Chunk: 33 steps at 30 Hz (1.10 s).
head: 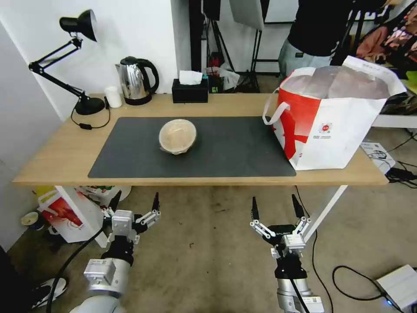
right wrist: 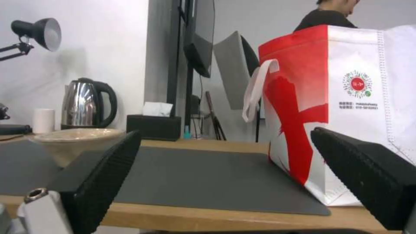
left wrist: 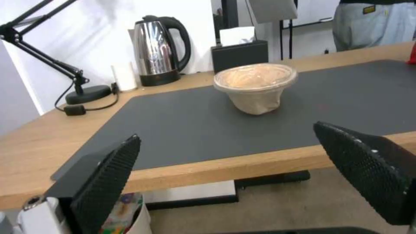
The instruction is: Pick up the trash from the table and place it into the takeout bag.
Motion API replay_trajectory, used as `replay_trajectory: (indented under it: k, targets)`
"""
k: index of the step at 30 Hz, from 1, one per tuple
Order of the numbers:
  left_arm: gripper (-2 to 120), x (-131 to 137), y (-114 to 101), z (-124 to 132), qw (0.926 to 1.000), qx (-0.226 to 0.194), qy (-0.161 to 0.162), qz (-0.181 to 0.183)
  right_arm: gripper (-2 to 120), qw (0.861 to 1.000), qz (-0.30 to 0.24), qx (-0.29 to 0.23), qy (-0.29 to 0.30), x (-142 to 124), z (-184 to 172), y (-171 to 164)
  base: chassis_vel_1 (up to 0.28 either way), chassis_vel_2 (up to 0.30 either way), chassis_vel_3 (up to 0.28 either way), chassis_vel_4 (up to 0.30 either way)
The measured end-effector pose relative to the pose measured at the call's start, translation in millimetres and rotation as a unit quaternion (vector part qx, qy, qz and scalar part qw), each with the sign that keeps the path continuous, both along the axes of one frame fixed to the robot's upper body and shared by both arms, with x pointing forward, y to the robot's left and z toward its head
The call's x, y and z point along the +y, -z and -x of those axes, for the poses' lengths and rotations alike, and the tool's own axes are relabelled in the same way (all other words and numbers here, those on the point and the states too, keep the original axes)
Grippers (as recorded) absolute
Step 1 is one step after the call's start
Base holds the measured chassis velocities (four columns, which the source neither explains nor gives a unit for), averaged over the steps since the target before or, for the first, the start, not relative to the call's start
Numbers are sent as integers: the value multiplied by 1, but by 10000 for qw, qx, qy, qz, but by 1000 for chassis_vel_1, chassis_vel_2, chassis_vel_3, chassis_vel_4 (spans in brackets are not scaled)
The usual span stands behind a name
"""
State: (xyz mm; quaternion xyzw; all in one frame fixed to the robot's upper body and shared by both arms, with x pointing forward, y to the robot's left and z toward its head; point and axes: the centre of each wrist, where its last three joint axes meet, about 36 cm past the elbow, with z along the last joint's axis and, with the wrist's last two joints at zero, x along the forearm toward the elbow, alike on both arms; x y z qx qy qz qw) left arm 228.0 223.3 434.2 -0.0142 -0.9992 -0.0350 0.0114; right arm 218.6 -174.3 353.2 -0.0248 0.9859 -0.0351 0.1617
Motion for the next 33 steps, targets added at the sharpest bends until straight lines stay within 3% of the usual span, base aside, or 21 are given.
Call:
replay_trajectory:
  k: [7,16,20,21,24,25,29,33]
  targets:
    - [100,0,0,0,10000,-23,-8,3,100,10000,0,0,0,0,0,0,0,0,0,0]
    - [100,-8,-10,5,9966,-739,-294,220,100,10000,-1,0,0,0,0,0,0,0,0,0]
    - [100,-16,-24,10,9847,-1529,-622,565,100,10000,-2,0,0,0,0,0,0,0,0,0]
    - [100,-16,-24,10,9847,-1529,-622,565,100,10000,-2,0,0,0,0,0,0,0,0,0]
    - [100,-21,-35,14,9701,-2092,-893,848,100,10000,-2,-1,0,0,0,0,0,0,0,0]
    - [100,-21,-35,14,9701,-2092,-893,848,100,10000,-2,-1,0,0,0,0,0,0,0,0]
    - [100,-27,-48,18,9455,-2761,-1235,1209,100,10000,-3,-1,1,0,0,0,0,0,0,0]
    - [100,-28,-49,19,9420,-2835,-1281,1261,100,10000,-3,-1,1,0,0,0,0,0,0,0]
